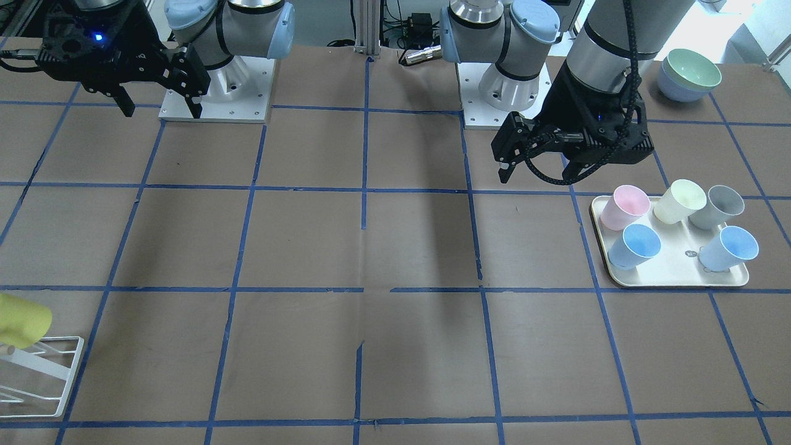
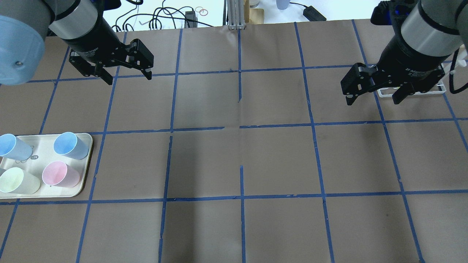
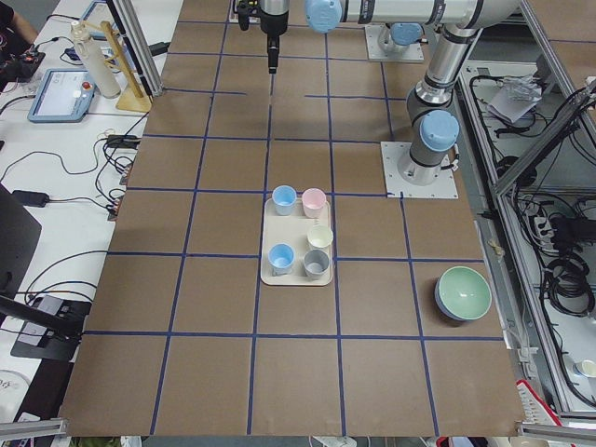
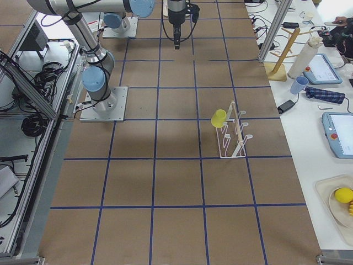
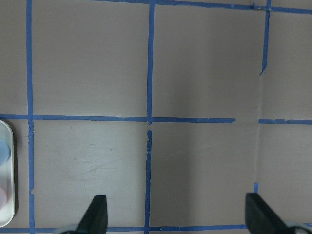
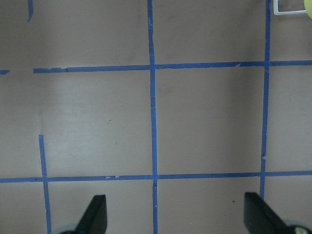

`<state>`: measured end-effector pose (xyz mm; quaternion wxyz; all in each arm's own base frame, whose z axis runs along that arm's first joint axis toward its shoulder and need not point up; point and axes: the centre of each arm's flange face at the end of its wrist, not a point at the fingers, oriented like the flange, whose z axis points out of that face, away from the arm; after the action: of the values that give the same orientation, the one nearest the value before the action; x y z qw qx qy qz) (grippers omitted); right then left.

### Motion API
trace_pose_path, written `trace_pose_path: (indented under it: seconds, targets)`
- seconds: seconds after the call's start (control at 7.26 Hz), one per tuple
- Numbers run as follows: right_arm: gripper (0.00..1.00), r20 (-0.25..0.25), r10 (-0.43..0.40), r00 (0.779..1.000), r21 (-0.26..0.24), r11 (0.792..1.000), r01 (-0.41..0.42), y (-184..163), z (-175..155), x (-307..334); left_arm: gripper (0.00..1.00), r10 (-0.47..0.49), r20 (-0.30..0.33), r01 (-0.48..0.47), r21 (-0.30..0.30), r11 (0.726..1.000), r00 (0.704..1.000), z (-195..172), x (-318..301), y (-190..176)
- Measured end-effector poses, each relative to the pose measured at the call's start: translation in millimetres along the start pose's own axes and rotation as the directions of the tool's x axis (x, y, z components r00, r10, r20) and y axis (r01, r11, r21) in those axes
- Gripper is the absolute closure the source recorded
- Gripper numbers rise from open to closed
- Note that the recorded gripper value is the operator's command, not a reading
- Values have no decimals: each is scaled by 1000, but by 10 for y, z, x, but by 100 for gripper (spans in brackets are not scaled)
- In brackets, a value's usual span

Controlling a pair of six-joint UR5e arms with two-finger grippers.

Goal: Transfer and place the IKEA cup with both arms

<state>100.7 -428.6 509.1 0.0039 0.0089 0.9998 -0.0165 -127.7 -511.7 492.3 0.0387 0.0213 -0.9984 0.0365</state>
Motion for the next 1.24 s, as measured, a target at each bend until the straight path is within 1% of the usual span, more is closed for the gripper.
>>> trace_pose_path:
  seconds: [0.55,0.69,0.83,0.96,1.1,1.24]
  targets:
    - [0,-2,12,1000,5,1000,-12,-32,20,51,0,0,0,0,-1,1000,1000,4,0,1]
    - [0,-2,27,1000,4,1000,-27,-60,34,124,0,0,0,0,-1,1000,1000,6,-1,2]
    - [0,-2,54,999,2,999,-54,-105,47,286,0,0,0,0,-2,1000,1000,7,0,2]
    - [0,-4,56,998,2,998,-56,-150,55,495,0,0,0,0,-2,1000,1000,7,0,2]
    - [0,-12,31,999,2,1000,-31,-199,69,766,0,0,0,0,-2,1000,1000,8,-1,2]
    - [0,-21,7,1000,17,1000,-6,-278,97,1065,0,0,0,0,-2,1000,1000,7,-1,2]
